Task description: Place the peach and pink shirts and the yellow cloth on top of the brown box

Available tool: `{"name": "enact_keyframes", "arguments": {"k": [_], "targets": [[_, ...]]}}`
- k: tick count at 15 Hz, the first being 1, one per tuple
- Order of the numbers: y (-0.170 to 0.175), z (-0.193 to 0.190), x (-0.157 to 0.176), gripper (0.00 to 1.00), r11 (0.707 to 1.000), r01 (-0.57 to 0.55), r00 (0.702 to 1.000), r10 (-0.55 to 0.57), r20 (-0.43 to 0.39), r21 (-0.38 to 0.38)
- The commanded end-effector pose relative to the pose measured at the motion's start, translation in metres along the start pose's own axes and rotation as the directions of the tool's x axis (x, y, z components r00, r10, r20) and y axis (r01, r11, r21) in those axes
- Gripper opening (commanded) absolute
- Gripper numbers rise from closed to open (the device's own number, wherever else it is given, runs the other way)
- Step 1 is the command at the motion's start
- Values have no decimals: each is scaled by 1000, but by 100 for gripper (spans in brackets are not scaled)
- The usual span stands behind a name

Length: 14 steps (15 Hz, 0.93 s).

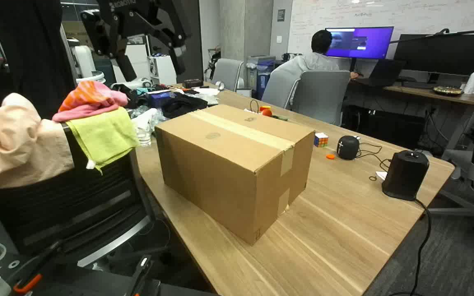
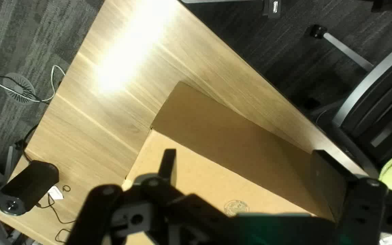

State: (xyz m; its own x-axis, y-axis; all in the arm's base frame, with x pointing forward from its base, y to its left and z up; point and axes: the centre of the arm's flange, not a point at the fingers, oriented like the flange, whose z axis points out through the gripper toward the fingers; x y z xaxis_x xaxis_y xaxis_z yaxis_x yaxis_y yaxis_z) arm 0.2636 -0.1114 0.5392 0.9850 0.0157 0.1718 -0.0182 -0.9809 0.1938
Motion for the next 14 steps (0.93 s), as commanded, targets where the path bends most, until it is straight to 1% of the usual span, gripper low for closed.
{"name": "enact_keyframes", "arguments": {"k": [1,5,9,11,14], "targets": [[1,-2,0,100,1000,-1,1000,1,-4,-1],[1,-5,3,100,1000,0,1000,0,-14,-7],[-10,3,17,100,999,46,999,-46,-7,0],[-27,6,27,100,997,76,997,-76,-6,2],[-72,12,51,100,992,129,992,-129,-3,-11]]}}
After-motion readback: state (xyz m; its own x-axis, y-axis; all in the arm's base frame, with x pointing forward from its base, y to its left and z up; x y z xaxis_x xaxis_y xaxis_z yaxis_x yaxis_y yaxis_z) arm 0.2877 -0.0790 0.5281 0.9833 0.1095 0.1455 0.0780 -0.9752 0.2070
